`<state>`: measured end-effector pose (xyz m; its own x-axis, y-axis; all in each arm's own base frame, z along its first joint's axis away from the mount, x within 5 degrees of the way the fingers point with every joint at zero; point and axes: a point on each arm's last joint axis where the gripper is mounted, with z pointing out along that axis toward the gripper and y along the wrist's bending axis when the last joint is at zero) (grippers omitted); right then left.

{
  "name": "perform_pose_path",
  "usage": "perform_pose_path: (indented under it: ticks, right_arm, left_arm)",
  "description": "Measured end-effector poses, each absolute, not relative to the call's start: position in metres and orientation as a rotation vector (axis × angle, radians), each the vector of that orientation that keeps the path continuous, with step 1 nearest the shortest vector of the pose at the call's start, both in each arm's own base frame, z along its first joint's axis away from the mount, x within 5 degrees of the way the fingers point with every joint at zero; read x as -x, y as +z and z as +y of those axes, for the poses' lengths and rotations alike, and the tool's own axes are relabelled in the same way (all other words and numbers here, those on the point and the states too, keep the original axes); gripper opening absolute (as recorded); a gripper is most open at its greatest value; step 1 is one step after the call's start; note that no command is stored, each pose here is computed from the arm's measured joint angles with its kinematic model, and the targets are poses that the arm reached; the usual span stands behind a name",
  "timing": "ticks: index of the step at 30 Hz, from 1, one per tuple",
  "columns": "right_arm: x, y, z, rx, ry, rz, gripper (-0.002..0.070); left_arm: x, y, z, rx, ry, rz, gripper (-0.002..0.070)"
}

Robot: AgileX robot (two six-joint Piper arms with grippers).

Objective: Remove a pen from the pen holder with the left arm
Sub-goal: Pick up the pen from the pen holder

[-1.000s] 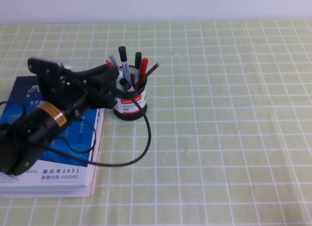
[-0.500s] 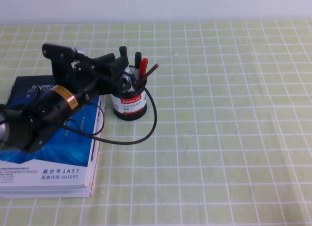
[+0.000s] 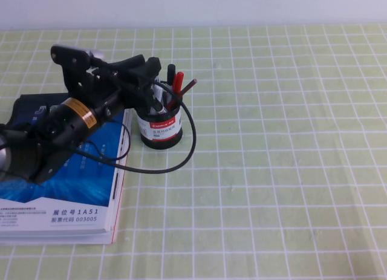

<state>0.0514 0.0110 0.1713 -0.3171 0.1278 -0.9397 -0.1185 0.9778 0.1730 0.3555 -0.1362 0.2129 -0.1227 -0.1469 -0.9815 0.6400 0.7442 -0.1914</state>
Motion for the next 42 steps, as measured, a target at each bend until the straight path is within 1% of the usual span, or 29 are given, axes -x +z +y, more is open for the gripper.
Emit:
perform_pose_path:
  ticks: [3, 6, 11, 21, 27, 32, 35, 42]
  right_arm:
    - [-0.051, 0.171, 0.011, -0.007, 0.246, 1.877, -0.0015]
    - [-0.051, 0.171, 0.011, -0.007, 0.246, 1.877, -0.0015]
    - [-0.051, 0.171, 0.011, -0.007, 0.246, 1.877, -0.0015]
    - [-0.051, 0.171, 0.011, -0.007, 0.246, 1.877, -0.0015]
    - [-0.051, 0.171, 0.011, -0.007, 0.246, 1.877, -0.0015]
    - [-0.051, 0.171, 0.011, -0.007, 0.246, 1.877, -0.0015]
    - [-0.051, 0.171, 0.011, -0.007, 0.246, 1.877, -0.0015]
    - [-0.051, 0.171, 0.011, -0.007, 0.246, 1.877, -0.0015]
  left_arm:
    - [-0.354, 0.217, -0.138, -0.404, -0.731, 1.556, 0.0255]
    - [-0.350, 0.215, -0.143, -0.454, -0.757, 1.578, 0.0255]
    - [-0.346, 0.208, -0.148, -0.529, -0.738, 1.644, 0.0256]
    - [-0.347, 0.205, -0.147, -0.532, -0.705, 1.672, 0.0256]
    - [-0.350, 0.195, -0.145, -0.519, -0.673, 1.731, 0.0252]
    - [-0.351, 0.194, -0.144, -0.510, -0.665, 1.736, 0.0185]
    - [-0.353, 0.196, -0.144, -0.507, -0.659, 1.725, 0.0100]
    - [-0.353, 0.199, -0.145, -0.502, -0.678, 1.698, 0.0098]
